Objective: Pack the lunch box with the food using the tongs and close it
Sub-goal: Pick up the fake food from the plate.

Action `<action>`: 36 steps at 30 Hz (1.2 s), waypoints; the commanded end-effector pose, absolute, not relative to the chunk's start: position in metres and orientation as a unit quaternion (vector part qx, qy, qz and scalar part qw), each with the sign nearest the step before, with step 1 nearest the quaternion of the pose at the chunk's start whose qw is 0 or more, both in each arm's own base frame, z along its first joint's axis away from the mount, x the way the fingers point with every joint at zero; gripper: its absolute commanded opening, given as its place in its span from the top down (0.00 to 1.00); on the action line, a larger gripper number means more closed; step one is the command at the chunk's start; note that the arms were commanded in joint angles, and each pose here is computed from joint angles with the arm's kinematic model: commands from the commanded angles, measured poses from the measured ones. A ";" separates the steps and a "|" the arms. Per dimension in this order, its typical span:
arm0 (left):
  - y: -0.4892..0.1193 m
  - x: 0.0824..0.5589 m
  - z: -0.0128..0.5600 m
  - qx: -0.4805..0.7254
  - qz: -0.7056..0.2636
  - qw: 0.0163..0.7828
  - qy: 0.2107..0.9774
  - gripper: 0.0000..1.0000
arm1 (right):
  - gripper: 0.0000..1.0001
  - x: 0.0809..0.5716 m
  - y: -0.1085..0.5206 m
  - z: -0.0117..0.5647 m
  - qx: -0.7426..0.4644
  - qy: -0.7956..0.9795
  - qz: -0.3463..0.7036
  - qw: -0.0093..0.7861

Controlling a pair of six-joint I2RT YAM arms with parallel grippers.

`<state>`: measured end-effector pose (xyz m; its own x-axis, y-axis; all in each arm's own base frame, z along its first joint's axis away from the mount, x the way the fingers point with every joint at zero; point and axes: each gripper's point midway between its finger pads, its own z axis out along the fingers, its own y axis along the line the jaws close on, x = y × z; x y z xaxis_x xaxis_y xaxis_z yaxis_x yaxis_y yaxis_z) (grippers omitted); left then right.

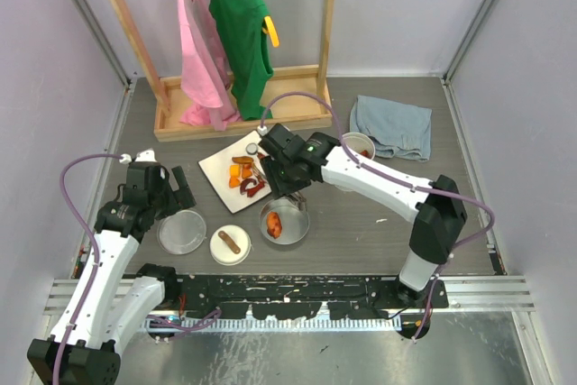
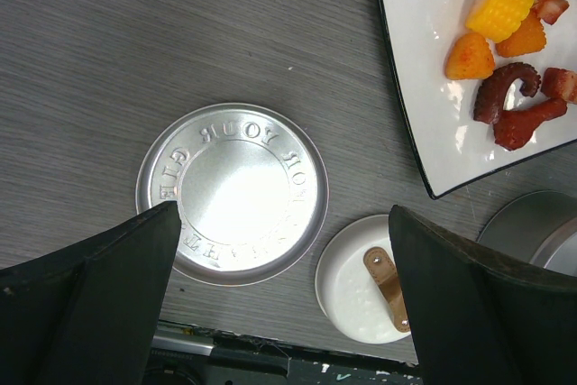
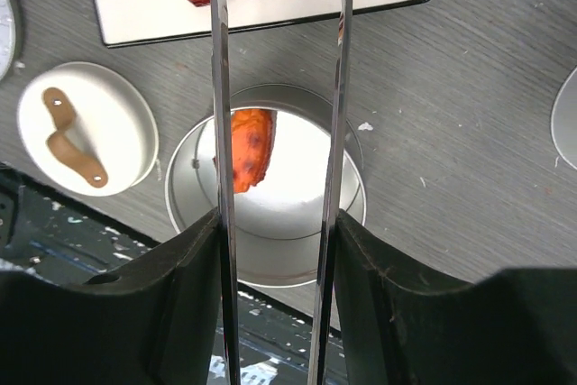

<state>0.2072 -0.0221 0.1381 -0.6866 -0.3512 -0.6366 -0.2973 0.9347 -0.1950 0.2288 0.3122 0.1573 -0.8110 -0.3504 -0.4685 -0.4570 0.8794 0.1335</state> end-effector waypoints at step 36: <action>-0.021 0.217 0.150 -0.182 -0.043 0.382 0.905 0.00 | 0.54 0.247 0.318 0.126 -0.228 0.950 0.052 0.209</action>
<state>0.2073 -0.0220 0.1382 -0.6864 -0.3508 -0.6371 -0.2972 0.9348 -0.1946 0.2404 0.3090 0.1055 -0.8234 -0.4370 -0.3620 -0.4638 0.8858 -0.0145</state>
